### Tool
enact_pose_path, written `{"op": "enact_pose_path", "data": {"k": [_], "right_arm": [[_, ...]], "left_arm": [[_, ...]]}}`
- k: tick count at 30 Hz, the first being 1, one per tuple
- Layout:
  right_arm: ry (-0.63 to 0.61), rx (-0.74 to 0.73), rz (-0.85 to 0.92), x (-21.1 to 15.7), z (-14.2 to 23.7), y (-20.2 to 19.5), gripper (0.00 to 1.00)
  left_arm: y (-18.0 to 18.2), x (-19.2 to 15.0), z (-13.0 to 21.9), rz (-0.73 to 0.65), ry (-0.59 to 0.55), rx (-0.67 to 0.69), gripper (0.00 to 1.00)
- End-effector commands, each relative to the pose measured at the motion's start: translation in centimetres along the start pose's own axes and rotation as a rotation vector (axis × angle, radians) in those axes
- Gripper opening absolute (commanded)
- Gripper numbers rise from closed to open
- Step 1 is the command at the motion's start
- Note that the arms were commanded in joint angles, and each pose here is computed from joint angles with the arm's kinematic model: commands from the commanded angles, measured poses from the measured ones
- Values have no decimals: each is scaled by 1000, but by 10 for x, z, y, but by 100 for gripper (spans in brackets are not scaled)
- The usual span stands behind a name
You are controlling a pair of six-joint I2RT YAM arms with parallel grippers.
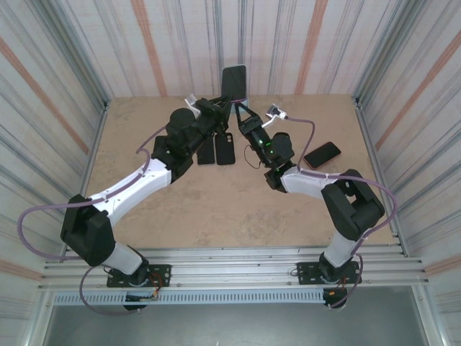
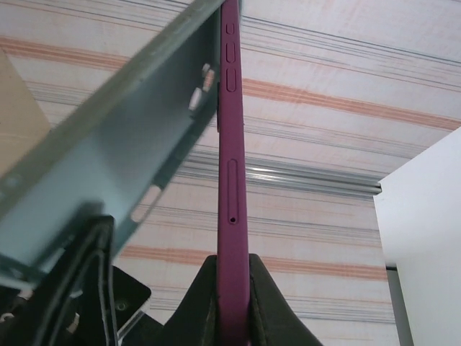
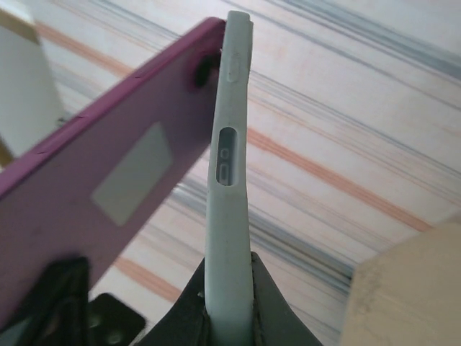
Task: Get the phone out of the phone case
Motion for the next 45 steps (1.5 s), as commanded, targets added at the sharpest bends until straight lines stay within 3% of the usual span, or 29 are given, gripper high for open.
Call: {"op": "enact_pose_path", "data": {"k": [1, 6, 9, 22, 33, 45], "right_arm": [[-72, -125, 23, 12, 8, -7, 2], [-143, -290, 84, 31, 19, -26, 2], [-149, -318, 109, 43, 29, -33, 2], [-88, -491, 211, 92, 81, -58, 3], [-61, -557, 174, 101, 114, -78, 3], [-45, -585, 130, 99, 129, -99, 3]], "left_arm": [[-37, -9, 15, -42, 28, -100, 4], [-32, -18, 18, -44, 51, -91, 3], [-22, -17, 21, -59, 47, -62, 3], [64, -27, -10, -125, 103, 52, 4], [162, -36, -35, -176, 60, 217, 2], [237, -37, -54, -210, 27, 305, 2]]}}
Point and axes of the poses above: each hand's point on the last joint's axis, 136 mm out from that joint toward the fingers, its own z axis back along the fingers, its own y axis along the line the jaws close on, x = y × z, the point moved 2 cm from there along z, back along the fingers, and after that the axes turned 10 degrees about -z, right-handed, at the moved point
